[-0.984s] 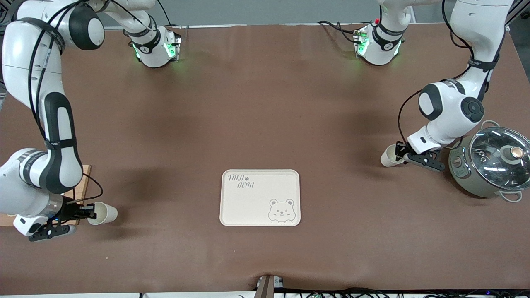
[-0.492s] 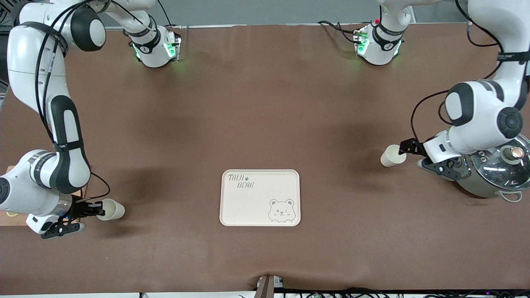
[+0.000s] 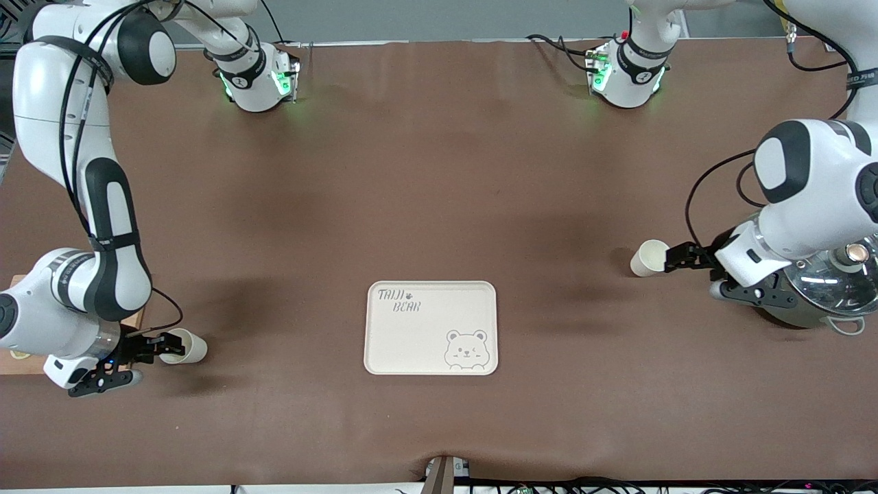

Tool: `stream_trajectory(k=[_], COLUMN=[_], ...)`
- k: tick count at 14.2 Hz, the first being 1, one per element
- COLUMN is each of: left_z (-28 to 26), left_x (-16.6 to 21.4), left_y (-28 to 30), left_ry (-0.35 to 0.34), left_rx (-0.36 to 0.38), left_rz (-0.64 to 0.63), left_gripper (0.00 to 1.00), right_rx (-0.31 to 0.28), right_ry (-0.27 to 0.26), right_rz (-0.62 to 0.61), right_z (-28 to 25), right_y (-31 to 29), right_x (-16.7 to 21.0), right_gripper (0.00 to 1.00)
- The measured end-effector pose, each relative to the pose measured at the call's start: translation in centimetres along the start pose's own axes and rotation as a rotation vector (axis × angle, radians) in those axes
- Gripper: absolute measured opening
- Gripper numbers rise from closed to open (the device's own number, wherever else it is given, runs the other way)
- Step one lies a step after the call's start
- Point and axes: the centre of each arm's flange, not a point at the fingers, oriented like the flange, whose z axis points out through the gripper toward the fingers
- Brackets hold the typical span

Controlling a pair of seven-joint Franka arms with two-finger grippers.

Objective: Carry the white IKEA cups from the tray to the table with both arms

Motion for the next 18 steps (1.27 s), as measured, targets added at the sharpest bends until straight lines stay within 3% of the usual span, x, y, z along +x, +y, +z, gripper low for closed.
stream_trajectory(k=[1, 4, 9, 12, 18], left_z=[-1.6, -7.5, -15.9, -17.6, -17.4], left_x=[0.2, 0.2, -3.4, -4.8, -4.9], left_y=[2.1, 6.6, 7.4, 7.9, 7.6], left_ry=[-0.013, -0.015, -0.053, -0.057, -0.067], left_rx=[0.027, 0.064, 0.092, 0.166, 0.199], left_rz=[0.012, 0.061, 0.064, 0.108, 0.116], left_gripper=[1.0, 1.0, 1.0, 1.0, 1.0], right_rx=[-0.004, -0.009, 0.011, -0.001, 0.014], right_ry=[0.013, 0.04, 0.018, -0.021, -0.059], right_rz=[-0.002, -0.007, 0.057, 0.137, 0.266], right_z=[-1.0, -4.4, -14.1, -20.5, -29.4], right_y=[0.0, -0.3, -1.3, -2.6, -5.8], right_x=[0.2, 0.7, 0.0, -1.4, -4.2], right_gripper=[0.99, 1.0, 1.0, 1.0, 1.0])
